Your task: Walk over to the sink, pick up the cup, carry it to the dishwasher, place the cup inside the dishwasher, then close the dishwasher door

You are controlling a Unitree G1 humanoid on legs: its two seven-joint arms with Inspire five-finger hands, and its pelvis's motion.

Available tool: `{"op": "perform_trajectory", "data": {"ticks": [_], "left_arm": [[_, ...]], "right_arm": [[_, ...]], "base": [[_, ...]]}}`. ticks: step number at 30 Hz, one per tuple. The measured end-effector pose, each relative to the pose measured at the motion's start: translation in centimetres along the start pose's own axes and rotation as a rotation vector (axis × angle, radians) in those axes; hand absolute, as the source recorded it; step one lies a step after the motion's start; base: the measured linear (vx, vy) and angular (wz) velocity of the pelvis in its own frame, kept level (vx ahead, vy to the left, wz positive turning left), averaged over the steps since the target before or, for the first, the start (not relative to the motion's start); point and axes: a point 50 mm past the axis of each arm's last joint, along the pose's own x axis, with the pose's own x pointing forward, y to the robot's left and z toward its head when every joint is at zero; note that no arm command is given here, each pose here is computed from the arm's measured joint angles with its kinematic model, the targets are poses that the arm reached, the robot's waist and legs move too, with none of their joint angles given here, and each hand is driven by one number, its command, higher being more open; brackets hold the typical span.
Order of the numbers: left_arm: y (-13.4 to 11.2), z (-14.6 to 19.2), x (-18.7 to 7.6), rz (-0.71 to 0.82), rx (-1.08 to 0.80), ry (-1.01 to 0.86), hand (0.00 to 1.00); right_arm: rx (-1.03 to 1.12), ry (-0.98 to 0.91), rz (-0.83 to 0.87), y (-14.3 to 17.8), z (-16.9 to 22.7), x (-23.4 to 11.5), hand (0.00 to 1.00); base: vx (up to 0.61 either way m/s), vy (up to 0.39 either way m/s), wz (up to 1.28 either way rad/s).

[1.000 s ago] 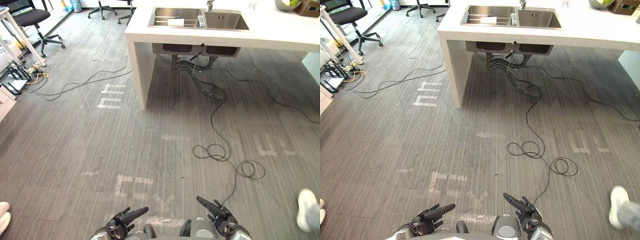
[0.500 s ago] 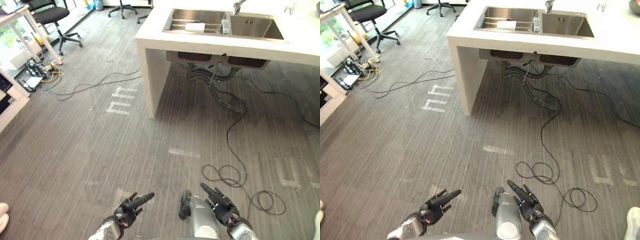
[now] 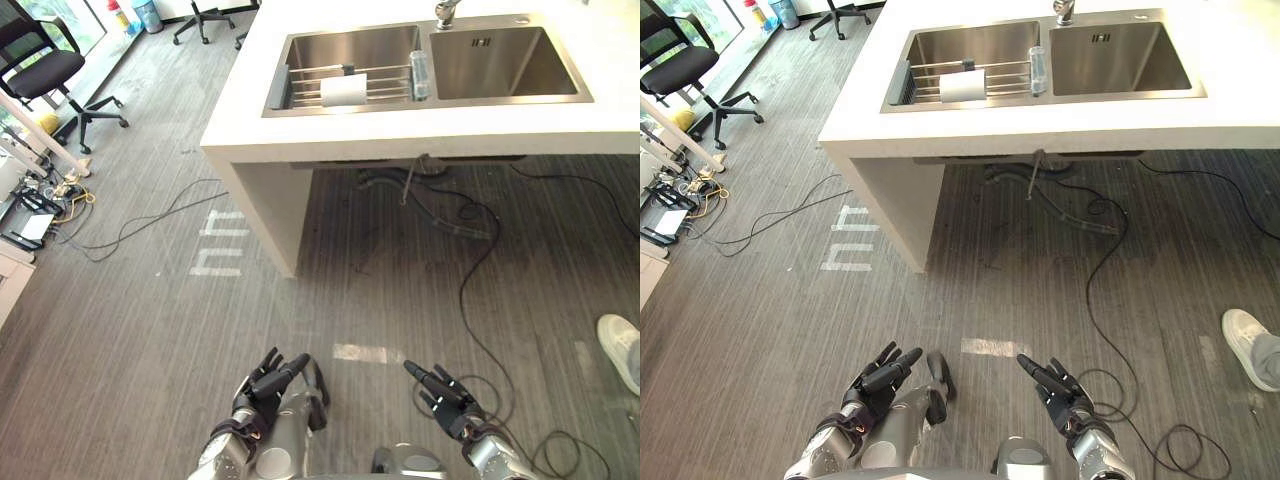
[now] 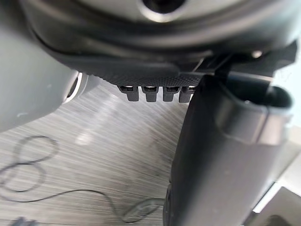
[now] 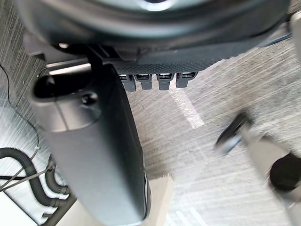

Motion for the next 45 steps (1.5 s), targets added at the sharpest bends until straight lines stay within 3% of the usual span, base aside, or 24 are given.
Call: {"op": "perform_trajectory", "data": {"ticks": [7, 12, 16, 21, 23, 25, 28, 31, 33, 35, 37, 41, 45], "left_arm": [[-1.3, 0.8, 0.8, 0.015, 0.016, -0.052, 1.00], [-1.1, 1.0, 0.7, 0.092, 0.068, -0.076, 1.00], [-0.4, 2.7, 0.0, 0.207, 0.040, -0.202, 1.00], [-1.0, 8.0, -1.2, 0.359, -0.037, -0.595, 1.00], [0.4, 11.0, -3.3, 0.508, -0.142, -0.832, 1.00], [2.0, 13.5, -7.2, 0.762, -0.323, -1.142, 1.00], [2.1, 15.8, -12.1, 1.059, -0.399, -1.492, 1.00], [1.7, 17.1, -15.3, 1.155, -0.452, -1.714, 1.00], [0.7, 18.2, -16.9, 1.069, -0.469, -1.833, 1.00], [-1.6, 20.1, -18.3, 0.784, -0.375, -1.935, 1.00], [-3.6, 21.5, -18.2, 0.516, -0.259, -1.924, 1.00], [-9.9, 23.5, -14.9, -0.087, -0.005, -1.689, 1.00], [-14.9, 22.7, -11.2, -0.442, 0.249, -1.386, 1.00]], "right_arm": [[0.001, 0.035, -0.033, -1.0, -1.3, -0.6, 1.00], [-0.007, 0.083, -0.059, -1.1, -2.3, -0.5, 1.00], [-0.035, 0.031, -0.038, -0.3, -1.4, -0.1, 1.00], [-0.023, 0.005, -0.072, -0.5, -0.7, 0.1, 1.00], [0.000, 0.041, -0.093, -0.7, -1.7, 0.0, 1.00], [0.075, 0.073, -0.144, -2.0, -2.5, -0.5, 1.00], [0.117, 0.140, -0.210, -4.0, -4.7, -2.1, 1.00], [0.153, 0.180, -0.245, -4.9, -6.1, -3.1, 1.00], [0.171, 0.184, -0.248, -4.9, -6.5, -3.2, 1.00], [0.180, 0.184, -0.231, -4.5, -6.7, -3.2, 1.00], [0.201, 0.180, -0.224, -4.4, -6.9, -3.3, 1.00], [0.222, 0.184, -0.238, -5.0, -7.4, -3.8, 1.00], [0.221, 0.196, -0.224, -4.9, -7.5, -3.8, 1.00]], "base": [[0.55, 0.265, 0.05], [0.51, 0.226, 0.16], [0.38, 0.099, 0.08], [0.28, -0.101, 0.69], [0.20, -0.238, 0.31], [0.17, -0.265, 0.26], [0.17, -0.181, 0.35], [0.14, -0.101, 0.06], [0.05, -0.022, -0.04], [0.00, 0.004, -0.12], [-0.03, 0.014, -0.21], [-0.04, 0.025, -0.26], [-0.01, 0.024, -0.29]]}}
